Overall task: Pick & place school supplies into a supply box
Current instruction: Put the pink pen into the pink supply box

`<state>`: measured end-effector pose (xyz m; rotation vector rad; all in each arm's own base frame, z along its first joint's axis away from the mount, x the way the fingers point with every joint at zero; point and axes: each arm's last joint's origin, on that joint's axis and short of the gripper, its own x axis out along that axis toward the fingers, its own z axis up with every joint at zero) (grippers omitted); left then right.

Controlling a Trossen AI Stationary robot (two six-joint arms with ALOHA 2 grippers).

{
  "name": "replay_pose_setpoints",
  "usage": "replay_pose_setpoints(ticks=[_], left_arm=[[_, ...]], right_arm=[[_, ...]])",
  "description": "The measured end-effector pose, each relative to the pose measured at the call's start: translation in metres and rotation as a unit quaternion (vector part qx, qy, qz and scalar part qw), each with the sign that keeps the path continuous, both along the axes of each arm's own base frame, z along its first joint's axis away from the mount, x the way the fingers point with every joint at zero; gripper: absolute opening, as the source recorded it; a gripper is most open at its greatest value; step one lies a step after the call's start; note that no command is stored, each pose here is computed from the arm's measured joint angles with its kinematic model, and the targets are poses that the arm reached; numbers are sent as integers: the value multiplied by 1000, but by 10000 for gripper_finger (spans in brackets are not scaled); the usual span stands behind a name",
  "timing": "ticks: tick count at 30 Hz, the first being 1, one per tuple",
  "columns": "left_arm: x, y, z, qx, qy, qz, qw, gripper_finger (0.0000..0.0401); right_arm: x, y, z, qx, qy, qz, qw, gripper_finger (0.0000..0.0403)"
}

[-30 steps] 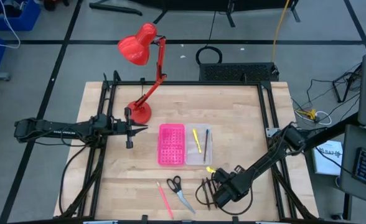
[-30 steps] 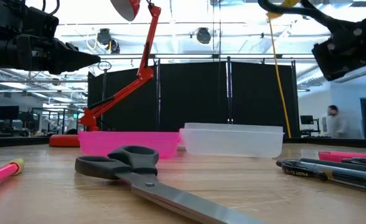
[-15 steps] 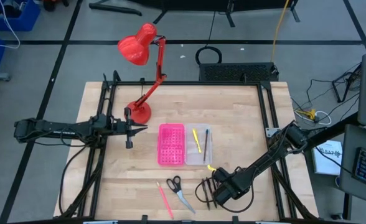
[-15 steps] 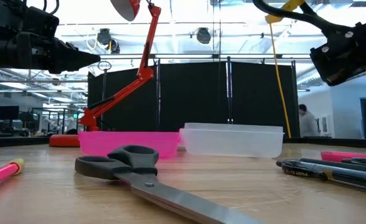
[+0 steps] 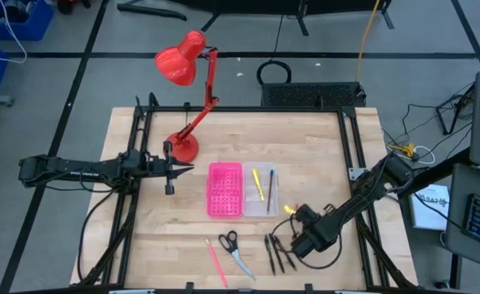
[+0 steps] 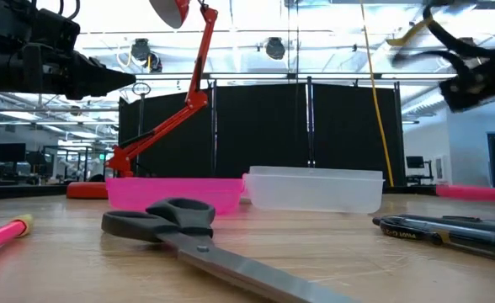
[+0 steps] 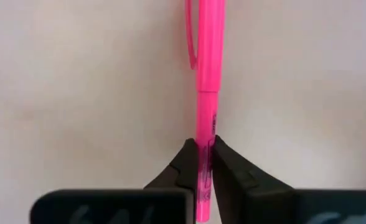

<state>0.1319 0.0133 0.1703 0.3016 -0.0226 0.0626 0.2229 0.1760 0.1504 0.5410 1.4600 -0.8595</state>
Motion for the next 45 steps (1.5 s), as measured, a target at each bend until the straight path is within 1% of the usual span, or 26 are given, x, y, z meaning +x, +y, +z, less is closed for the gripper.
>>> replay_pose_setpoints(ticks=[2,5,6,8,10,12,14,17,20,21,23,28,31,35,37,42,45], left_arm=[[0,0,0,-1,0,0,1000,37],[0,0,0,-1,0,-1,1000,37],[0,0,0,-1,-1,0,1000,37],[0,0,0,-1,0,0,1000,37],[0,0,0,-1,-1,0,1000,37],[0,0,1,-2,-4,0,1000,37],[0,0,1,-6,-4,-1,1000,37],[0,0,1,-6,-4,0,1000,37],[0,0,1,-7,-4,0,1000,37],[0,0,1,-7,-5,0,1000,37],[0,0,1,-7,-4,0,1000,37],[0,0,-1,-9,4,0,1000,37],[0,0,-1,-8,6,1,1000,37],[0,0,-1,2,8,1,1000,37],[0,0,-2,2,8,1,1000,37],[0,0,-1,0,8,1,1000,37],[0,0,-2,1,8,1,1000,37]], right_arm=[[0,0,18,21,-31,-25,999,17],[-10,-11,40,19,-38,-45,998,17],[-10,-16,46,20,-50,-53,997,17],[-4,-27,61,23,-111,-78,991,17],[-1,-40,75,9,-163,-98,982,17],[6,-53,85,-11,-220,-109,969,17],[18,-66,94,-18,-286,-119,951,17],[40,-86,105,-12,-357,-105,928,17],[64,-106,104,16,-412,-108,905,17],[71,-112,101,25,-419,-106,902,17],[81,-124,90,41,-416,-101,903,17],[95,-145,57,64,-361,-119,923,17],[104,-149,41,74,-345,-101,930,17],[115,-151,25,93,-343,-92,930,17],[120,-151,18,94,-348,-87,929,17],[123,-153,5,91,-332,-94,934,17],[124,-154,-1,94,-324,-116,934,17]])
